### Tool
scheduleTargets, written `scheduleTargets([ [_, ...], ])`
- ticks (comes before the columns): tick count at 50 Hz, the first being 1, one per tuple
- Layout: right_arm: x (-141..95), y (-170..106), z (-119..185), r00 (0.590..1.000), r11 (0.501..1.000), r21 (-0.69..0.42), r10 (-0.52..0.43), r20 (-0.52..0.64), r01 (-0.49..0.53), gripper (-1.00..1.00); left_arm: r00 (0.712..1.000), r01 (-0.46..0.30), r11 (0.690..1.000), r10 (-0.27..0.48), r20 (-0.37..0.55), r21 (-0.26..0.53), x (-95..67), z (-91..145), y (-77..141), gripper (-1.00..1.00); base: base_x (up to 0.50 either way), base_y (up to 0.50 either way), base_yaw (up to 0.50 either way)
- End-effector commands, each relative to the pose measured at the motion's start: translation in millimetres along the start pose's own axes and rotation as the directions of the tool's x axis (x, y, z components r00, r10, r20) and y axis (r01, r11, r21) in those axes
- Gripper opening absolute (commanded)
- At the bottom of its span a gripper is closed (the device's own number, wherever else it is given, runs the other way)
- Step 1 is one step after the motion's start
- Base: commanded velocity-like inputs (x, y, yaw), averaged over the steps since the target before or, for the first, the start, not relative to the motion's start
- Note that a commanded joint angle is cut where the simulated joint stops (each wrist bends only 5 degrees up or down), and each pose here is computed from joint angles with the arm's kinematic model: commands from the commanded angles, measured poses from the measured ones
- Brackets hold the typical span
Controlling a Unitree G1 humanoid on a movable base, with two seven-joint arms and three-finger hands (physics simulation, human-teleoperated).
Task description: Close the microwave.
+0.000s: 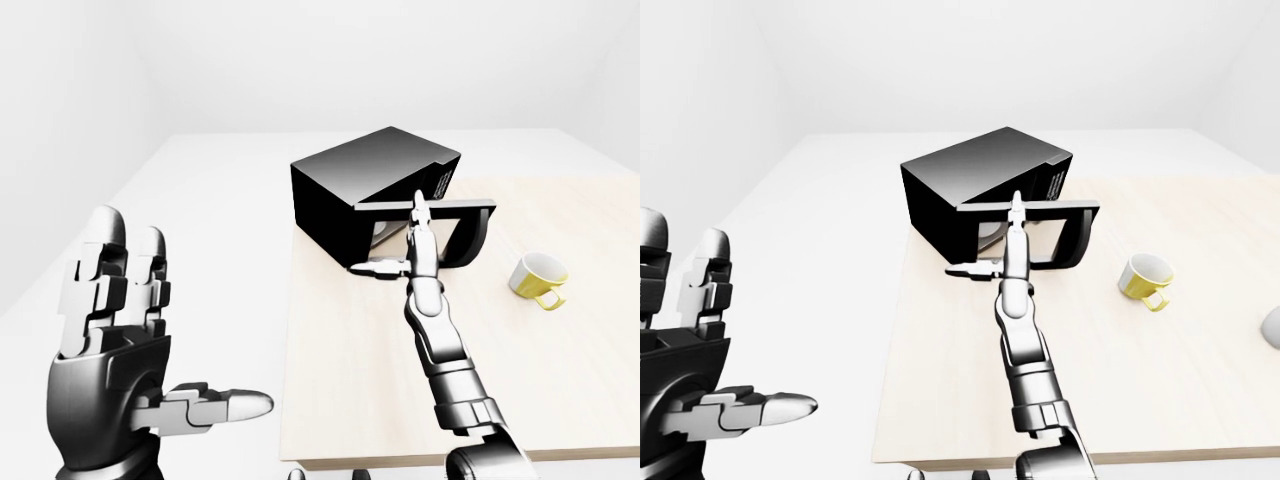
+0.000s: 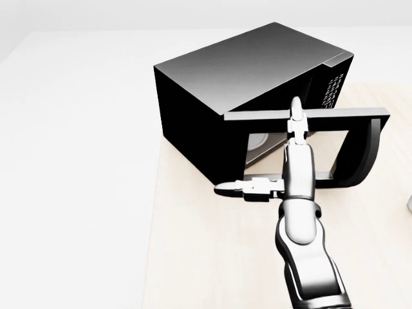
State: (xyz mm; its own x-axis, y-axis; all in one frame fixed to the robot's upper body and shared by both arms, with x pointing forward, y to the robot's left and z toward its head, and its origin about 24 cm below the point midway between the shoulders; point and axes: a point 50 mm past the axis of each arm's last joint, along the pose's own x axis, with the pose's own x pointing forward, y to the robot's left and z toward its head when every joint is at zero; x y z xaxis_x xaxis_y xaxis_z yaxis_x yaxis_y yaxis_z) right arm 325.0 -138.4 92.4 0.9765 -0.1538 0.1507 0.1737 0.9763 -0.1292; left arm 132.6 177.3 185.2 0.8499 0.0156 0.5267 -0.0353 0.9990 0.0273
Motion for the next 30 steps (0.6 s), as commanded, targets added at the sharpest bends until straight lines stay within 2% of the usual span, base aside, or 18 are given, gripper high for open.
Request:
scheduleTargets([
  [1,23,19,13,0.999,0.999,-0.013,0.038,0.016,-0.037,1.00,1.000,-0.001,1.000,0.001,-0.002,-0.004,-0.7,0,1,1.00,0.00,0.00,0.00],
  [16,42,43,23,0.995,0.995,-0.042,0.091,0.037,-0.089,1.00,1.000,0.000,1.000,0.000,0.005,0.001,0.4,1,0,1.00,0.00,0.00,0.00],
  [24,55,51,15,0.994,0.992,-0.075,0.095,-0.051,-0.099,1.00,1.000,0.001,1.000,-0.001,0.007,0.001,0.7,1,0,1.00,0.00,0.00,0.00],
  [30,61,53,21,0.994,0.992,-0.077,0.099,-0.051,-0.102,1.00,1.000,0.005,1.000,-0.006,0.004,0.003,0.7,0,-2,1.00,0.00,0.00,0.00],
])
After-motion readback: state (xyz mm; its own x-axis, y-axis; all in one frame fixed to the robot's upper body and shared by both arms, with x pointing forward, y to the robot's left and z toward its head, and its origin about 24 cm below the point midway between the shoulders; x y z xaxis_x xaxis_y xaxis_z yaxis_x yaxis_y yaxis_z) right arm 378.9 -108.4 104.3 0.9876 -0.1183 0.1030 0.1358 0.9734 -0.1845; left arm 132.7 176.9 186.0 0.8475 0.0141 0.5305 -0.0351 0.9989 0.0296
